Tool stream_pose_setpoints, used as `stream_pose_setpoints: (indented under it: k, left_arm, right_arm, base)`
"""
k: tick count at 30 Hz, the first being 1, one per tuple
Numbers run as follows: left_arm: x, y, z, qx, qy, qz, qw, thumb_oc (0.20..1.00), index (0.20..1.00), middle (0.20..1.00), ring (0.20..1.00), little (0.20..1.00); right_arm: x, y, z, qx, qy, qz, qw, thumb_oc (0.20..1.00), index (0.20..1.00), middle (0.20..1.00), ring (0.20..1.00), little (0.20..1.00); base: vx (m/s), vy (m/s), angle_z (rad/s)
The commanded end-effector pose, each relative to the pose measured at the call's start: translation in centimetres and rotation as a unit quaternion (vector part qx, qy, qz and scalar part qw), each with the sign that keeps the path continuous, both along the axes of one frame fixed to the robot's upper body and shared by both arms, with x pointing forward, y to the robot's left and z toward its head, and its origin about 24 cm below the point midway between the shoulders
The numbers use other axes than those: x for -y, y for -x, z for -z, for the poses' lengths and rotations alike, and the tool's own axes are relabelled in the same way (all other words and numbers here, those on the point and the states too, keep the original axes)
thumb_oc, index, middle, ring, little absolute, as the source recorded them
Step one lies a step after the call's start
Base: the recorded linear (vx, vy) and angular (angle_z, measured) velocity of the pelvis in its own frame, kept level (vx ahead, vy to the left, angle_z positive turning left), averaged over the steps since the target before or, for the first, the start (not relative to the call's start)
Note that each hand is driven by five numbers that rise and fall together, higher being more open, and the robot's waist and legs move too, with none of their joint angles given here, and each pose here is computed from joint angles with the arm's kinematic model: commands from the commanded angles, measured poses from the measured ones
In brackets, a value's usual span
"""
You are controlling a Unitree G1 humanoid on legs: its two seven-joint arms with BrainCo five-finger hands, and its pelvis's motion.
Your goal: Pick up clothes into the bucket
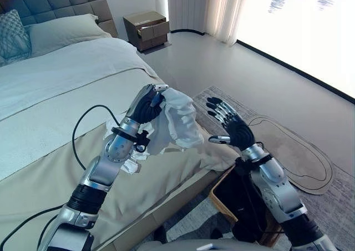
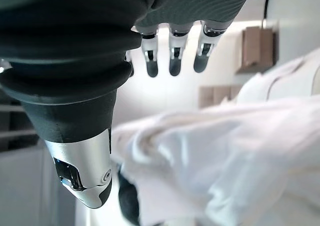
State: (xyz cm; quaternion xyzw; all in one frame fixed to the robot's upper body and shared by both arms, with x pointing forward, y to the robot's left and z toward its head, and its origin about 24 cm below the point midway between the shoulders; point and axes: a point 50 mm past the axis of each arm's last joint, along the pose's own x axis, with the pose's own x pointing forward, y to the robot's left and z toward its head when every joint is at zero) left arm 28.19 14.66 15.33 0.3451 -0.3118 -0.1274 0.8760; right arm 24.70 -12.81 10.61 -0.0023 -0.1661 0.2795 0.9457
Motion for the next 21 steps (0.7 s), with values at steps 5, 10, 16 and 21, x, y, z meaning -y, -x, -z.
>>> stream_pose_setpoints:
  k: [5,10,16,21]
  left_arm:
    - [0.2,-0.5,-3.0,0.072,-0.005,0.001,0.997,0.2,0.2,0.2,0.2,0.2]
    - [0.0,-0.2,-4.3,0.087,0.012,0.008,0.996,0.2,0.2,0.2,0.2,0.2]
    - [0.7,0.9,-6.1,0.116,0.06,0.038,0.991,0.2,0.2,0.2,0.2,0.2]
    - [1.8,1.9,-7.1,0.129,0.092,0.08,0.984,0.2,0.2,0.2,0.2,0.2]
  right_arm:
    - [-4.0,0.3,-4.8,0.118,0.017,-0.092,0.989,1.0,1.0,1.0,1.0,1.0]
    - [-4.1,-0.5,-2.6,0.096,0.101,-0.064,0.988,1.0,1.0,1.0,1.0,1.0]
    - [-4.3,-1.3,-0.5,0.073,0.141,-0.02,0.987,1.0,1.0,1.0,1.0,1.0]
    - [-5.0,-2.1,0.6,0.048,0.138,0.0,0.989,1.0,1.0,1.0,1.0,1.0]
  base:
    - [-0.02,0.001,-0.01]
    - [0.0,0.0,0.0]
    - [0.0,0.0,0.0]
    - [0.0,0.0,0.0]
